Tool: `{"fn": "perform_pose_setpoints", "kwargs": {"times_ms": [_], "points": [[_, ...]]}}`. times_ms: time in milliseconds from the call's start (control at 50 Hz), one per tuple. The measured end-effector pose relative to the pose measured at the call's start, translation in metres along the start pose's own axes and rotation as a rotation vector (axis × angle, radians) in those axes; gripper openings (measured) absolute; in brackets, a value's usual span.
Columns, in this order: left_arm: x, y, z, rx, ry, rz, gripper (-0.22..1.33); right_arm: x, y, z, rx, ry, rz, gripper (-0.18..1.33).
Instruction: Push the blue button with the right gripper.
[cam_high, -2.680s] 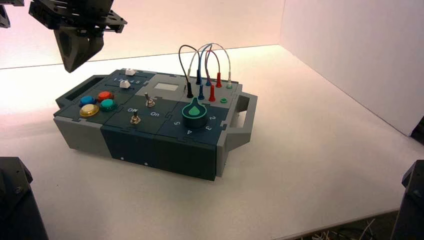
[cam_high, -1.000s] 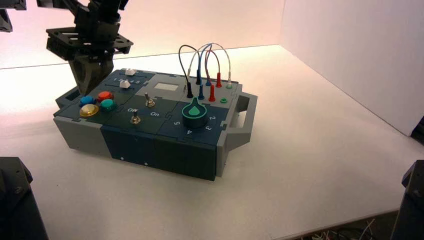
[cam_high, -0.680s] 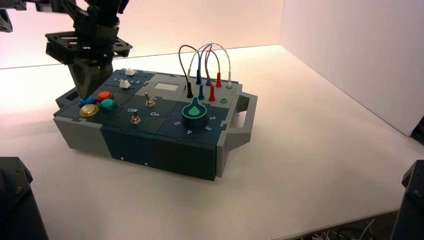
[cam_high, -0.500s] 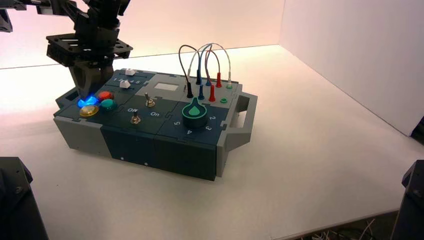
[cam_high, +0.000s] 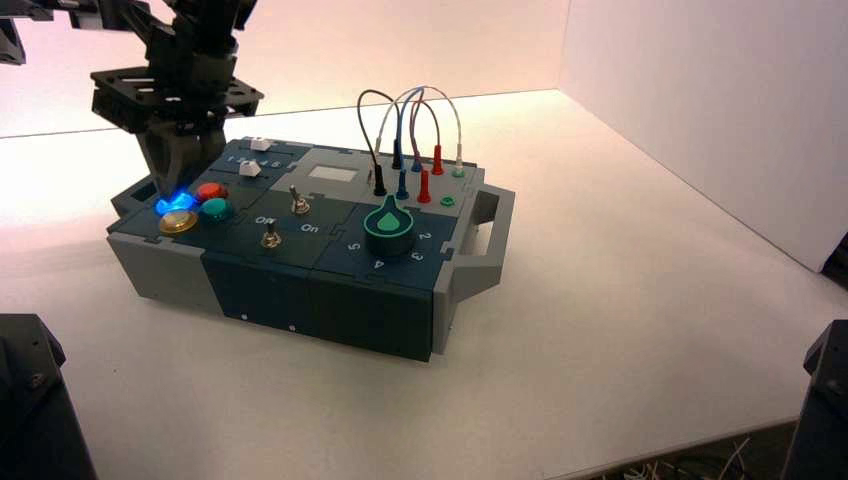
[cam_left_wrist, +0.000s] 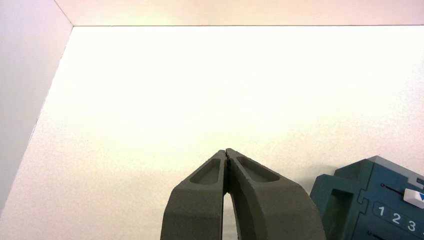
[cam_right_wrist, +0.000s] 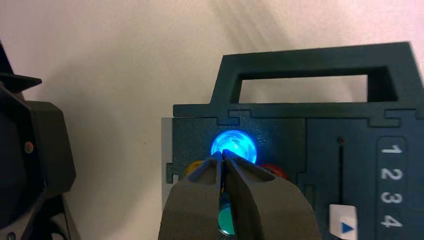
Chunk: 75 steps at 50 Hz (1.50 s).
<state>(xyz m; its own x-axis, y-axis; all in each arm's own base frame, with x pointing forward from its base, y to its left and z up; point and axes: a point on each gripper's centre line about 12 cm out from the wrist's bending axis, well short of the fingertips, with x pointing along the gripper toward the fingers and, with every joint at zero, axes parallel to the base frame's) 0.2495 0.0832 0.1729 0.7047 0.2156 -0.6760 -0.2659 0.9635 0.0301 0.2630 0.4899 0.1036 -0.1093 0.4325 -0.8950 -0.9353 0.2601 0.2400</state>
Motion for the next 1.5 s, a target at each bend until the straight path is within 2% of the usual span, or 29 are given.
{"fn": "perform_pose_setpoints", "kwargs": {"times_ms": [300, 900, 1020, 1080, 1500], "points": [[0.000, 0.000, 0.000, 0.002, 0.000, 0.000, -0.17, -0.011, 0.000, 0.010, -0.031, -0.007, -0.014, -0.14], [0.000, 0.000, 0.001, 0.000, -0.002, 0.000, -0.17, -0.012, -0.001, 0.011, -0.038, -0.005, -0.026, -0.14], [0.000, 0.000, 0.001, 0.000, -0.003, 0.000, -0.17, -0.012, -0.001, 0.010, -0.037, -0.003, -0.025, -0.10], [0.000, 0.000, 0.001, 0.002, -0.003, 0.000, -0.17, -0.014, -0.001, 0.011, -0.039, -0.004, -0.025, 0.01], [0.000, 0.000, 0.001, 0.000, -0.003, 0.000, -0.17, -0.036, 0.000, 0.019, -0.044, -0.042, -0.035, 0.01]]}}
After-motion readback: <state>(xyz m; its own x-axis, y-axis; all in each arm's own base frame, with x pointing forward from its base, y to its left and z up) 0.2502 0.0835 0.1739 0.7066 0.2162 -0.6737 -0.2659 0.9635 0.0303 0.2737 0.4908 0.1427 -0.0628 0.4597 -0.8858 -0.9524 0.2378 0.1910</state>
